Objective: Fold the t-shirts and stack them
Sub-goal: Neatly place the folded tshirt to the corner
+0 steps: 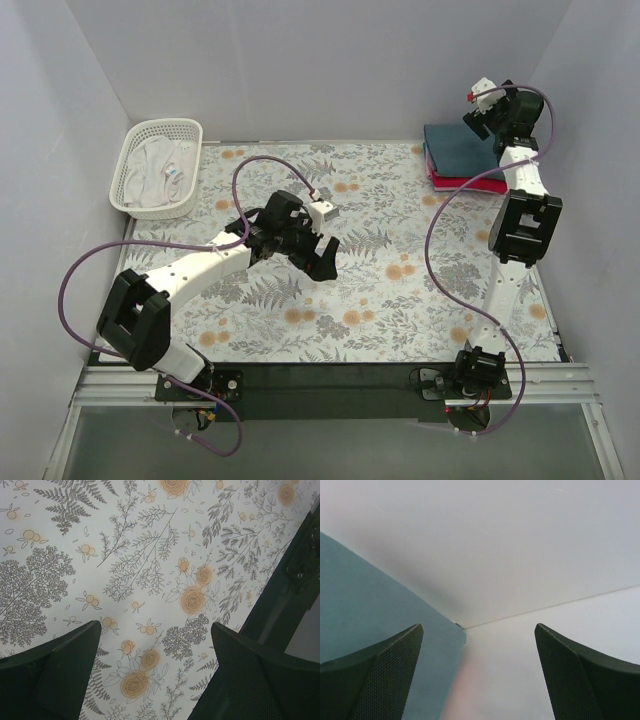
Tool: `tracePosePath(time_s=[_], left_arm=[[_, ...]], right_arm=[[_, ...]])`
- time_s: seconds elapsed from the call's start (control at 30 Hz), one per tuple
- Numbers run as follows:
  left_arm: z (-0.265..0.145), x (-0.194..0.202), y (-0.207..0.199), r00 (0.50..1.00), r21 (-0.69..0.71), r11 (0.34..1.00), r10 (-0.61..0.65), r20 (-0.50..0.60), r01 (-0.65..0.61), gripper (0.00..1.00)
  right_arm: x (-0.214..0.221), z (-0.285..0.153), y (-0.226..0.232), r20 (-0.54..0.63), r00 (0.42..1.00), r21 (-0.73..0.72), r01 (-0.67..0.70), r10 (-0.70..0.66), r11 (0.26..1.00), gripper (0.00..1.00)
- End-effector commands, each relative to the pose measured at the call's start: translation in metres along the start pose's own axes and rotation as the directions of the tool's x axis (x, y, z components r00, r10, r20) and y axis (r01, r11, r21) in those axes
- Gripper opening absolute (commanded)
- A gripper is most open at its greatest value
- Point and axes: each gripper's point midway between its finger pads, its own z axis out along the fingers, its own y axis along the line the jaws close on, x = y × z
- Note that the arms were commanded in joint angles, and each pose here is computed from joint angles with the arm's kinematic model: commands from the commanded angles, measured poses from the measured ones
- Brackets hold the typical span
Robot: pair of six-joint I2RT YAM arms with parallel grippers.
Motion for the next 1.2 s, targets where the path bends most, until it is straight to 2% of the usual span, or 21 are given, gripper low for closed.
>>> tracePosePath(time_s=[0.0, 0.13, 0.3, 0.4, 0.5, 0.53, 0.63, 0.7, 0.73, 0.8, 0.83, 0.9, 1.0, 1.03, 1.07, 1.13, 1.17], left_arm=[[-0.01, -0.02, -0.003, 0.999, -0.008, 1.0, 0.013, 0.042, -0.012, 0.92], [-0.021, -0.026, -0.006, 0.997, 0.01, 1.0, -0.016, 0.071, 0.015, 0.92], [-0.039, -0.039, 0.004, 0.987, 0.02, 0.995, -0.098, 0.13, 0.096, 0.92], [-0.05, -0.045, 0.01, 0.976, 0.031, 0.988, -0.157, 0.15, 0.154, 0.92], [-0.066, -0.054, 0.023, 0.961, 0.022, 0.975, -0.22, 0.165, 0.22, 0.92], [-0.073, -0.058, 0.026, 0.954, 0.025, 0.969, -0.245, 0.175, 0.244, 0.92], [-0.09, -0.066, 0.04, 0.936, 0.071, 0.954, -0.3, 0.184, 0.292, 0.92], [-0.097, -0.067, 0.059, 0.919, 0.043, 0.936, -0.352, 0.18, 0.35, 0.92], [-0.092, -0.057, 0.071, 0.901, 0.027, 0.911, -0.412, 0.132, 0.413, 0.92], [-0.105, -0.057, 0.096, 0.866, 0.009, 0.877, -0.476, 0.15, 0.48, 0.92], [-0.106, -0.053, 0.109, 0.848, 0.0, 0.858, -0.508, 0.151, 0.514, 0.92], [-0.115, -0.042, 0.132, 0.811, -0.022, 0.82, -0.56, 0.169, 0.571, 0.92], [-0.114, -0.018, 0.155, 0.809, -0.095, 0.808, -0.563, 0.168, 0.582, 0.92], [-0.113, -0.009, 0.161, 0.808, -0.134, 0.799, -0.563, 0.173, 0.586, 0.92], [-0.114, -0.005, 0.162, 0.816, -0.153, 0.804, -0.549, 0.182, 0.575, 0.92], [-0.112, 0.011, 0.163, 0.817, -0.185, 0.796, -0.552, 0.17, 0.576, 0.92], [-0.116, 0.014, 0.164, 0.823, -0.22, 0.793, -0.538, 0.183, 0.568, 0.92]], right_arm=[[-0.042, -0.019, -0.053, 0.09, 0.996, 0.137, 0.017, -0.029, 0.99, 0.98], [-0.065, -0.035, -0.048, 0.111, 0.993, 0.114, -0.052, 0.039, 0.992, 0.98], [-0.109, -0.078, -0.051, 0.155, 0.978, 0.08, -0.153, 0.14, 0.985, 0.98], [-0.132, -0.107, -0.048, 0.159, 0.954, 0.057, -0.264, 0.252, 0.963, 0.98], [-0.158, -0.138, -0.04, 0.132, 0.923, -0.043, -0.36, 0.362, 0.932, 0.98], [-0.158, -0.148, -0.022, 0.064, 0.909, -0.118, -0.402, 0.411, 0.908, 0.98], [-0.171, -0.176, -0.002, -0.056, 0.874, -0.194, -0.485, 0.484, 0.853, 0.98], [-0.174, -0.195, 0.014, -0.115, 0.854, -0.239, -0.52, 0.508, 0.82, 0.98], [-0.159, -0.202, 0.046, -0.215, 0.83, -0.276, -0.558, 0.515, 0.783, 0.98], [-0.154, -0.222, 0.068, -0.28, 0.813, -0.284, -0.579, 0.511, 0.765, 0.98], [-0.136, -0.229, 0.103, -0.364, 0.779, -0.311, -0.618, 0.51, 0.722, 0.98], [-0.142, -0.25, 0.121, -0.376, 0.771, -0.34, -0.63, 0.514, 0.698, 0.98], [-0.13, -0.278, 0.189, -0.488, 0.723, -0.413, -0.685, 0.49, 0.6, 0.98], [-0.134, -0.285, 0.211, -0.508, 0.724, -0.448, -0.685, 0.467, 0.575, 0.98], [-0.12, -0.299, 0.238, -0.558, 0.703, -0.459, -0.704, 0.44, 0.542, 0.98], [-0.117, -0.309, 0.26, -0.575, 0.698, -0.484, -0.711, 0.428, 0.509, 0.98], [-0.114, -0.317, 0.266, -0.589, 0.675, -0.47, -0.733, 0.444, 0.491, 0.98]])
